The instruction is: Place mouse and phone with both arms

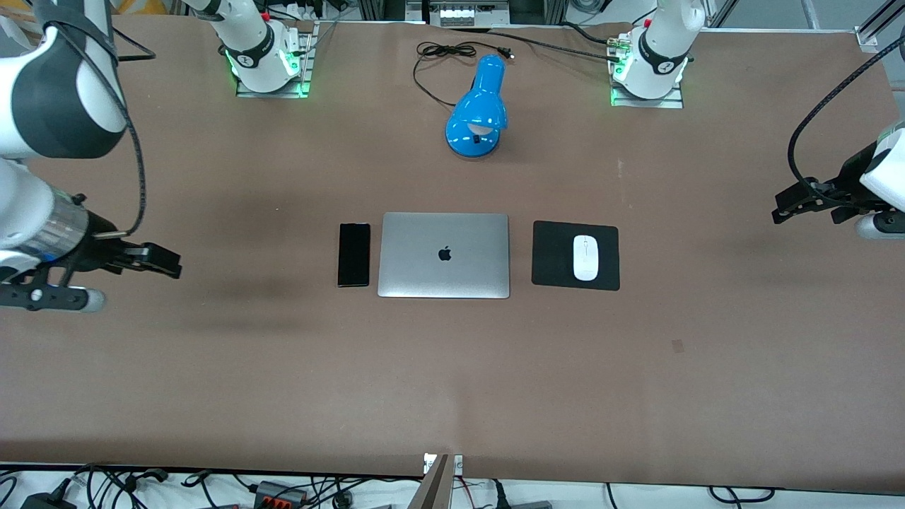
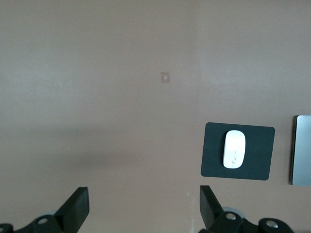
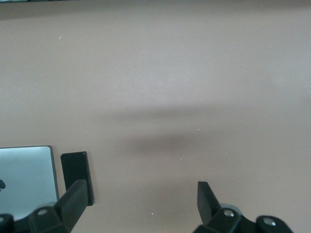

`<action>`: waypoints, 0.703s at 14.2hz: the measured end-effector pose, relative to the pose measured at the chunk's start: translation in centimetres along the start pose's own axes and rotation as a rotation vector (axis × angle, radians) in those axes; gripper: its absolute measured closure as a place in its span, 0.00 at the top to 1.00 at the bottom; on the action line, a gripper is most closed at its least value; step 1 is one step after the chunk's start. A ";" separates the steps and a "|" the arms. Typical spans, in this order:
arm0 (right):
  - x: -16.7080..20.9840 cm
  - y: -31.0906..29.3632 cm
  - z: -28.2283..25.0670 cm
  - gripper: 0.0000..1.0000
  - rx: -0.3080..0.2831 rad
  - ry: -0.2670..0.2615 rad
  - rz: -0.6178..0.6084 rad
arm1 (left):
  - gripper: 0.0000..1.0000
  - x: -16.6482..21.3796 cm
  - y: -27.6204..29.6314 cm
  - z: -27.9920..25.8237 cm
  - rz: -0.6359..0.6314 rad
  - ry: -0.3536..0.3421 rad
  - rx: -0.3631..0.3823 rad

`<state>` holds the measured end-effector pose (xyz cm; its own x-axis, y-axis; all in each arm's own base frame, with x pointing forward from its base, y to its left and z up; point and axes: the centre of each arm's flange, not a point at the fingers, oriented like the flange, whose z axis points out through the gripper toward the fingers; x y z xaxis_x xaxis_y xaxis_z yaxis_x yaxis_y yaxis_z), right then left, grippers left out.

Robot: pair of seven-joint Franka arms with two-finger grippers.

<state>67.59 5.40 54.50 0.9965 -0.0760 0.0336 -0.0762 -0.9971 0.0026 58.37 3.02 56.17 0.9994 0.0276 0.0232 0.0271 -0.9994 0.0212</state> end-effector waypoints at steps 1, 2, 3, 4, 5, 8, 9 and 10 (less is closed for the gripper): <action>-0.1 0.6 -0.7 1.00 -0.001 0.011 -0.001 | 1.00 0.0 0.0 0.0 0.001 -0.002 0.000; -0.3 1.4 -1.6 1.00 0.000 0.024 0.001 | 1.00 0.0 0.1 0.0 0.002 -0.003 0.000; -0.4 2.5 -2.4 1.00 0.001 0.033 0.002 | 1.00 0.0 0.2 -0.1 0.003 -0.004 0.000; -0.6 3.9 -3.2 1.00 0.002 0.040 -0.001 | 1.00 -0.1 0.2 -0.1 0.003 -0.005 0.000; -0.8 5.3 -3.7 1.00 0.002 0.043 -0.004 | 1.00 -0.1 0.2 -0.1 0.004 -0.006 0.000; -1.6 8.3 -4.3 1.00 0.002 0.038 -0.006 | 1.00 -0.1 0.4 -0.1 0.006 -0.006 -0.001; -1.9 8.6 -4.3 1.00 0.003 0.034 -0.005 | 1.00 -0.1 0.4 -0.1 0.007 -0.006 -0.001; -2.3 8.7 -4.3 1.00 0.004 0.030 -0.004 | 1.00 -0.1 0.4 -0.1 0.007 -0.005 -0.001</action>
<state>64.47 -3.06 58.78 0.9954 -0.0716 0.0632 -0.0717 -0.9974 -0.0013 58.32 2.64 56.31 0.9996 0.0208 0.0180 0.0204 -0.9996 0.0216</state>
